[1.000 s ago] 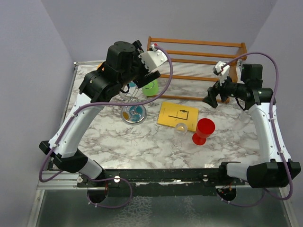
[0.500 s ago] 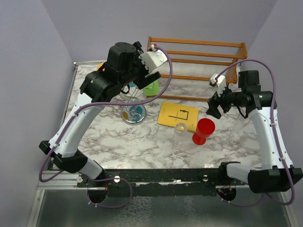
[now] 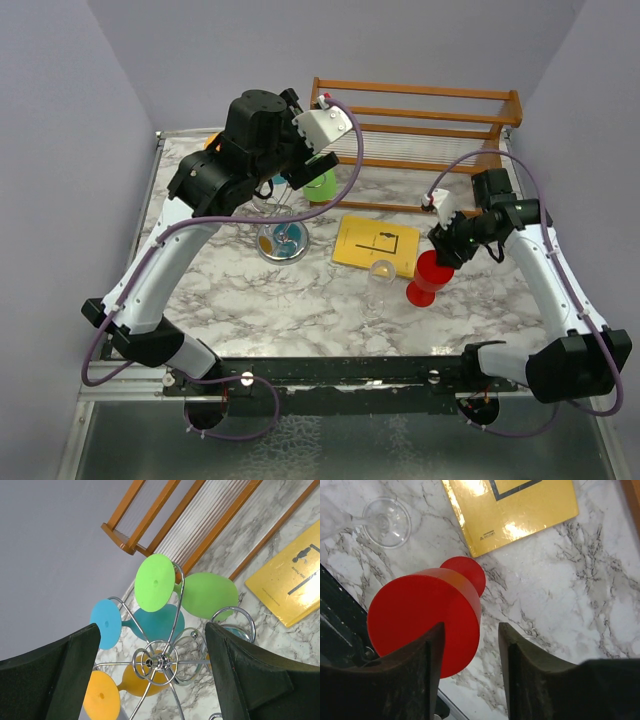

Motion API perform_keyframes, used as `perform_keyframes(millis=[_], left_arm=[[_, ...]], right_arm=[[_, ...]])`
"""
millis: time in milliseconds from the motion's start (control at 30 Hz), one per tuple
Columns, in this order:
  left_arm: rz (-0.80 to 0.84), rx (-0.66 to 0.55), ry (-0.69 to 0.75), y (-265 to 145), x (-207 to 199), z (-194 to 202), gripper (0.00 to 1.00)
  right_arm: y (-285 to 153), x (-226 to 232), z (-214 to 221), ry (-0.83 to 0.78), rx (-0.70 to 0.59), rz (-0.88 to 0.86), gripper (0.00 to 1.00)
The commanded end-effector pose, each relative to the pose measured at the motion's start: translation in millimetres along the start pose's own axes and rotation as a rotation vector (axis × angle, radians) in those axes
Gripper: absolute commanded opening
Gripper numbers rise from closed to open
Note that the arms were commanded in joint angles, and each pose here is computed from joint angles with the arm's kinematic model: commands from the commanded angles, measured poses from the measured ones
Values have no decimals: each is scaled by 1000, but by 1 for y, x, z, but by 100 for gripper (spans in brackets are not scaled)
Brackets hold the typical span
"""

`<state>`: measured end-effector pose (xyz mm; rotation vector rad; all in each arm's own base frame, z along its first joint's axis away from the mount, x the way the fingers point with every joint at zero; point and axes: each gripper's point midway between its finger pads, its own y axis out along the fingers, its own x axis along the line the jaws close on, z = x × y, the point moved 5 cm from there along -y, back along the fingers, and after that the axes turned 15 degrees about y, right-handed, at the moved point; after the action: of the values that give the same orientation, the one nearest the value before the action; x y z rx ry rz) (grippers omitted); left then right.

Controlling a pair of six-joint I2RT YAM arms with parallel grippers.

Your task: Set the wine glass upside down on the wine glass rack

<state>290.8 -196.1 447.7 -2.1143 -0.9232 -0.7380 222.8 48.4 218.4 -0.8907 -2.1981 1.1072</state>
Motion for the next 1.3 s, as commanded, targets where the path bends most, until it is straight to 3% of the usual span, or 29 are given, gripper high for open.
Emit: perform_keyframes(millis=[0,200,333,500,833,1033,1267], left_arm=[[-22,-45,-15,-14,6,-5,89],[-16,-44,-7,-15,4,-4,89],[-17,-43,-4,-15,4,-3,89],[-18,-38,0,-15,4,-3,89],[-27,-33,4,-17,6,-2,89],[-46,-42,-26,-16,9,-3,89],[-66,-105,-151,-20,19,-9,89]], right_arm=[[15,-9,3,2,46,57,42],[20,-8,-3,-13,43,61,21],[19,-8,-10,-22,32,66,16],[20,-9,-10,-32,50,77,2],[-20,-36,-22,-103,67,346,1],[-45,-29,-60,-151,-75,321,1],[-83,-16,-124,-206,-342,282,1]])
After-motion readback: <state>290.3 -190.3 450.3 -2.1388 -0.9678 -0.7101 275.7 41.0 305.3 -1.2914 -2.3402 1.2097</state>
